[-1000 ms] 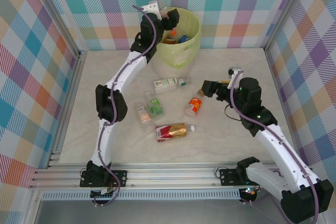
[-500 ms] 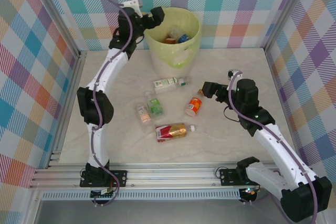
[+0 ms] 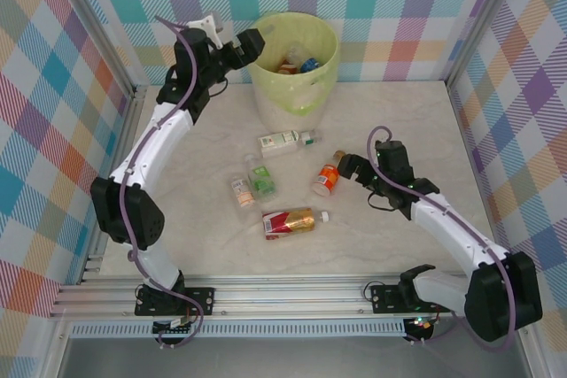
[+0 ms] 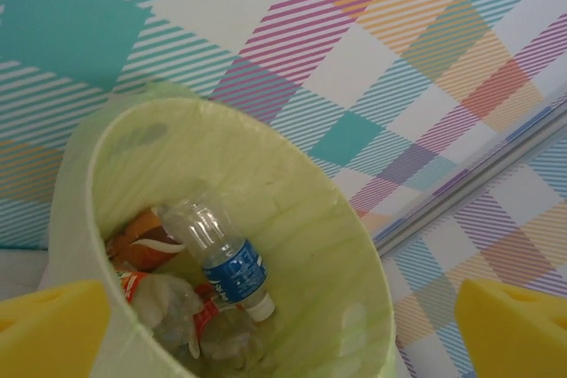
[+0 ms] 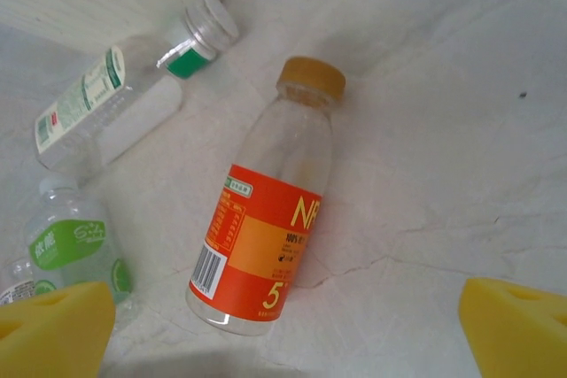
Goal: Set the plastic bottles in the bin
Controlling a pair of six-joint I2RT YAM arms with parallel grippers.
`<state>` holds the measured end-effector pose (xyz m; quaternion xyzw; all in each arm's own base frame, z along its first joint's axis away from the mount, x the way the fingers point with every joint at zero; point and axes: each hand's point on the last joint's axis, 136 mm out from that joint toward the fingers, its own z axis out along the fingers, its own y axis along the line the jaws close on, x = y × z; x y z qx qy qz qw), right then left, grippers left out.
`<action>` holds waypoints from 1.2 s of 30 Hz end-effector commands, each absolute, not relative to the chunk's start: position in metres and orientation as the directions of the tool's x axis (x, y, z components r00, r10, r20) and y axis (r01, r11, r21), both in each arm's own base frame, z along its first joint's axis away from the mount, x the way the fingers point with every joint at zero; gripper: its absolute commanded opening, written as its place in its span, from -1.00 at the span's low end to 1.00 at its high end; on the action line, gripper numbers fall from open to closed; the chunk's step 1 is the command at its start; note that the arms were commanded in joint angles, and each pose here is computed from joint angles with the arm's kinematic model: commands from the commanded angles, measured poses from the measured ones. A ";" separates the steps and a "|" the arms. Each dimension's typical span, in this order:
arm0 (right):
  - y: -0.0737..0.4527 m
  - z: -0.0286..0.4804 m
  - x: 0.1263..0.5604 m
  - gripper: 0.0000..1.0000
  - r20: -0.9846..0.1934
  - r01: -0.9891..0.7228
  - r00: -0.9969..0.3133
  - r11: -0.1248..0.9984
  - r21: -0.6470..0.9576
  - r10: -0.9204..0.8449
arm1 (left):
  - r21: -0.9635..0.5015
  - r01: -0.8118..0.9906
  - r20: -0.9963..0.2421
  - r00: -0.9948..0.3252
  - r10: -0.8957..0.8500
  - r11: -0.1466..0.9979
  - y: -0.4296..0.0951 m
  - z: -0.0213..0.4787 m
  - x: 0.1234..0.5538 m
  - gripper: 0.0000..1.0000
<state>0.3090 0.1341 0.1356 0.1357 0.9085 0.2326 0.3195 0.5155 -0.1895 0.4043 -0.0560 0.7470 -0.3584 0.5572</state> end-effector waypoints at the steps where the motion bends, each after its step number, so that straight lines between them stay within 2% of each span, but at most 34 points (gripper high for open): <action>1: 0.148 0.128 0.307 0.99 -0.455 0.118 -0.781 0.815 0.567 0.429 | -0.632 0.301 -0.773 -0.316 -0.551 0.714 -0.180 0.414 0.504 1.00; 7: 0.158 0.116 0.307 0.99 -0.419 0.158 -0.794 0.815 0.558 0.441 | -0.686 0.199 -0.722 -0.301 -0.622 0.700 -0.158 0.380 0.485 1.00; 13: 0.171 0.090 0.303 0.99 -0.325 0.244 -0.816 0.795 0.555 0.477 | -0.725 0.090 -0.680 -0.252 -0.688 0.683 -0.128 0.352 0.453 1.00; 17: 0.180 0.077 0.304 0.99 -0.294 0.277 -0.823 0.796 0.538 0.486 | -0.727 0.025 -0.666 -0.270 -0.695 0.686 -0.115 0.328 0.428 1.00; 22: 0.188 0.071 0.312 0.99 -0.320 0.299 -0.810 0.815 0.496 0.492 | -0.710 -0.042 -0.663 -0.297 -0.687 0.703 -0.097 0.297 0.395 1.00; 27: 0.191 0.064 0.318 0.99 -0.387 0.314 -0.799 0.868 0.384 0.460 | -0.657 -0.137 -0.690 -0.284 -0.665 0.741 -0.068 0.279 0.374 1.00; 32: 0.195 0.052 0.316 0.99 -0.403 0.347 -0.802 0.893 0.286 0.441 | -0.650 -0.188 -0.689 -0.264 -0.675 0.736 -0.051 0.265 0.362 1.00; 36: 0.201 0.049 0.323 0.99 -0.408 0.347 -0.799 0.893 0.288 0.442 | -0.646 -0.210 -0.680 -0.277 -0.679 0.733 -0.048 0.255 0.358 1.00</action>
